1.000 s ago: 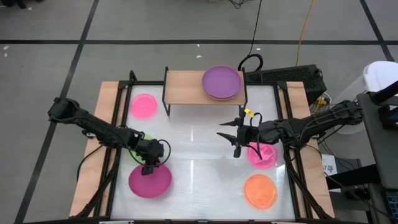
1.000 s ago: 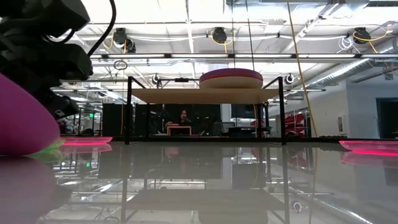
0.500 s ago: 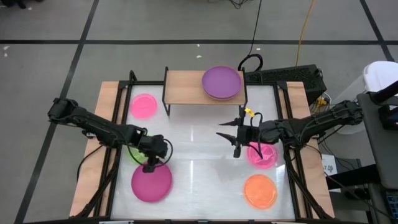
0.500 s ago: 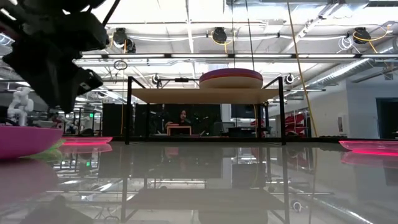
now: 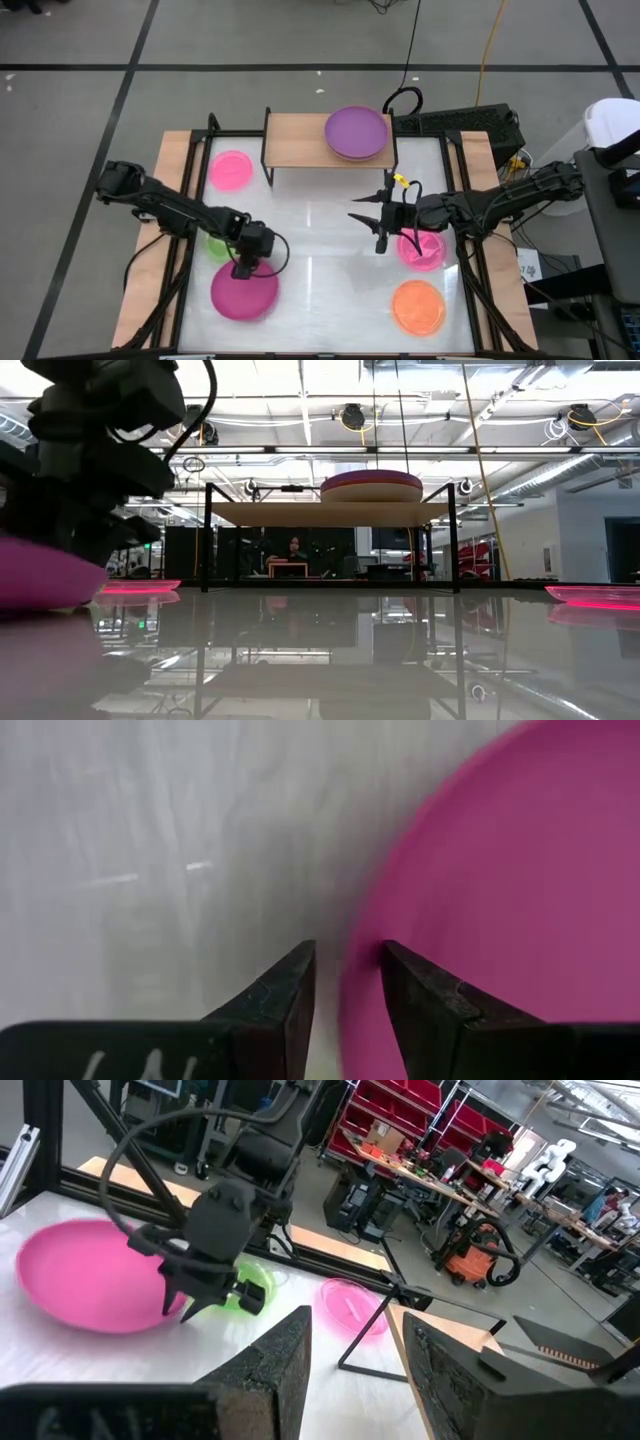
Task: Place and stack plates onto a shelf
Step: Stack the pink plate on top of the purple plate on the shelf
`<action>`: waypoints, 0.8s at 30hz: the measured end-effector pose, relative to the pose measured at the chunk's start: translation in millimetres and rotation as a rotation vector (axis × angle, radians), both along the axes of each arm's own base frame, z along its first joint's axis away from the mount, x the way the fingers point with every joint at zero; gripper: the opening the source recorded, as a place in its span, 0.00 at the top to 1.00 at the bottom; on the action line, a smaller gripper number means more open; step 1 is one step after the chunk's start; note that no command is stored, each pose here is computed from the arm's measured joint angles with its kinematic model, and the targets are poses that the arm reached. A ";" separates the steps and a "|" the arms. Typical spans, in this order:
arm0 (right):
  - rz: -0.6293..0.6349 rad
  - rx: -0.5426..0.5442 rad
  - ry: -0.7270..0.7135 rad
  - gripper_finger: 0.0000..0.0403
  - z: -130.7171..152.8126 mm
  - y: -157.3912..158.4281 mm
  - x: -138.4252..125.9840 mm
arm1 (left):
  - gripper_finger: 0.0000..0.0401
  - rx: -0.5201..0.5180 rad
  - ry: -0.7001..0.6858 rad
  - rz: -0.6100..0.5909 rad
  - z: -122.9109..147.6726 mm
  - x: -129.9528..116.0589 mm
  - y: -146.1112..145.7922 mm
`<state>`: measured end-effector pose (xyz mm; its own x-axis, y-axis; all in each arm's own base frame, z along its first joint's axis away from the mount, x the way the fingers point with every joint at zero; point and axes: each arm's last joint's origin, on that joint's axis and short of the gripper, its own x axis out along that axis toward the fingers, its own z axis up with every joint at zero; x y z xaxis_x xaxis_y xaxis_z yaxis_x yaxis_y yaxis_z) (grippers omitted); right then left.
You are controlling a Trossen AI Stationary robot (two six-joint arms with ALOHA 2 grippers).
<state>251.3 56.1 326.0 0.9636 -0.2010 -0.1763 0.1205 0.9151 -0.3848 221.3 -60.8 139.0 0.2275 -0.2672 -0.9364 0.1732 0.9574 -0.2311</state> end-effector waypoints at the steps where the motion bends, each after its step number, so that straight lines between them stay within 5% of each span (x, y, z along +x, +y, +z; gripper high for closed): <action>1: 0.000 0.000 0.000 0.65 -0.1 0.0 0.0 | 0.70 0.001 0.004 -0.008 -1.3 0.8 -0.3; 12: 0.001 -0.003 -0.009 0.65 -3.5 0.1 0.1 | 0.97 -0.015 -0.054 -0.062 11.2 9.0 3.9; 19: 0.006 -0.033 -0.041 0.65 -11.9 0.0 0.3 | 0.97 0.020 -0.276 -0.077 68.7 40.2 5.2; 24: 0.013 -0.048 -0.054 0.65 -11.2 1.1 -1.5 | 0.97 0.160 -0.492 -0.121 123.9 55.4 13.1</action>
<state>249.8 57.2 314.8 0.9740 -0.1956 -0.1144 0.1307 0.8975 -0.4212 276.7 -47.7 262.9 0.6263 -0.1811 -0.7582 0.3356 0.9405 0.0526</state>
